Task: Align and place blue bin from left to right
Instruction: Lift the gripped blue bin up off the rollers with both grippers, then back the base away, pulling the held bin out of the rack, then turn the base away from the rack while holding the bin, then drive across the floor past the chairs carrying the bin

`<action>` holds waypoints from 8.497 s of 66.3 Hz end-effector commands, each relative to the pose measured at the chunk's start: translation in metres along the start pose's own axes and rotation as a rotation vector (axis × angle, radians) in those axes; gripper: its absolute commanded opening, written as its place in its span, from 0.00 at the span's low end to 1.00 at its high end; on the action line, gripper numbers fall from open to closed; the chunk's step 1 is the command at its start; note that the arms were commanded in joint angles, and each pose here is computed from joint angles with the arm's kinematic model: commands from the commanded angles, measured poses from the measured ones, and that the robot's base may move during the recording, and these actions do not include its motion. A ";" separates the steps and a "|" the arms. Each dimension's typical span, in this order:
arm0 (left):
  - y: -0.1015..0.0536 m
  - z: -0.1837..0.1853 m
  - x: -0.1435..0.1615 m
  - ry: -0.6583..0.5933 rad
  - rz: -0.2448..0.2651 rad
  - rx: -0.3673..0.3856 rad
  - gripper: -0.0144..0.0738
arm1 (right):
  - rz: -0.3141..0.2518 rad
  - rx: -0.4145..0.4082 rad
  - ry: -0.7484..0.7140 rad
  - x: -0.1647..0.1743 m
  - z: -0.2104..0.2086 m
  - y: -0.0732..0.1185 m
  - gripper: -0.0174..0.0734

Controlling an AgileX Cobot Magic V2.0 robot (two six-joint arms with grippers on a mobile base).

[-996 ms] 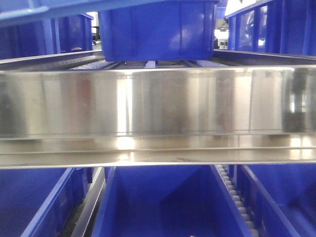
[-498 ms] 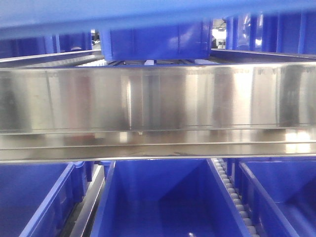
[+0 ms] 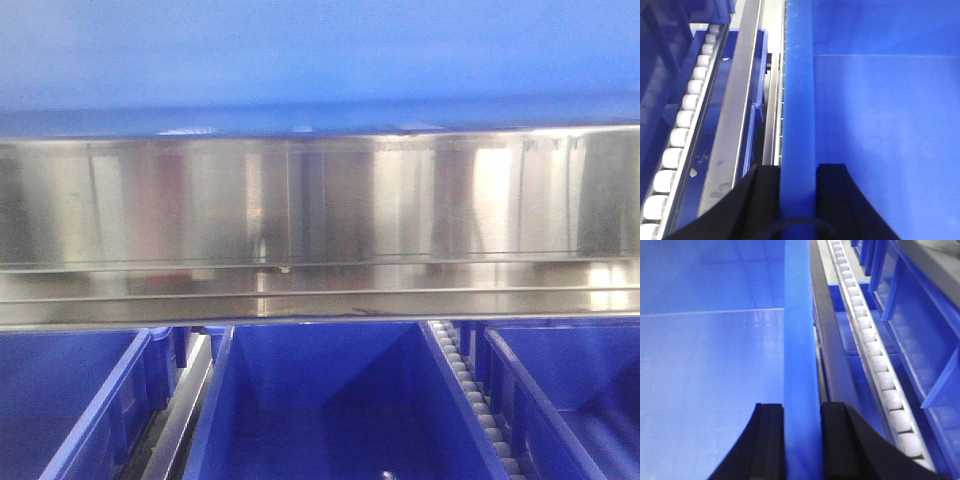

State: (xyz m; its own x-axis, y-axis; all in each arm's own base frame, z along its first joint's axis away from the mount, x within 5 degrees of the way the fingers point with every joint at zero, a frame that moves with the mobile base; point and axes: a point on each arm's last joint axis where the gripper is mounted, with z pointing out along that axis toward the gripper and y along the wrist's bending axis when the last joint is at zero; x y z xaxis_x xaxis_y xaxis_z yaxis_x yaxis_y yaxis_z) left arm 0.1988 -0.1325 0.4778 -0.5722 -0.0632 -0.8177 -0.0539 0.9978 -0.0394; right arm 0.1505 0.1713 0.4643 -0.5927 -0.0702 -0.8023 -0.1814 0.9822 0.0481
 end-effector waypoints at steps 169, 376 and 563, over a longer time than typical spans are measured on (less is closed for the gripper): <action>-0.029 -0.022 0.006 -0.095 0.004 0.169 0.04 | 0.000 -0.116 -0.092 -0.007 -0.005 0.011 0.10; -0.027 -0.017 0.003 -0.108 0.003 0.136 0.04 | 0.000 -0.133 -0.105 -0.008 -0.005 0.012 0.10; -0.027 -0.017 0.003 -0.108 0.003 0.136 0.04 | 0.000 -0.139 -0.110 -0.009 -0.005 0.013 0.10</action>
State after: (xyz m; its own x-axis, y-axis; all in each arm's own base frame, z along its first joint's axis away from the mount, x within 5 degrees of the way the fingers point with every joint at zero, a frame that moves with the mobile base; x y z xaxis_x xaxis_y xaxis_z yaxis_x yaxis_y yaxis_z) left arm 0.1858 -0.1459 0.4827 -0.4983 -0.0460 -0.8658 -0.0333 0.9989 -0.0339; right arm 0.1500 0.1667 0.4667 -0.5737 -0.0623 -0.8167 -0.1680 0.9849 0.0429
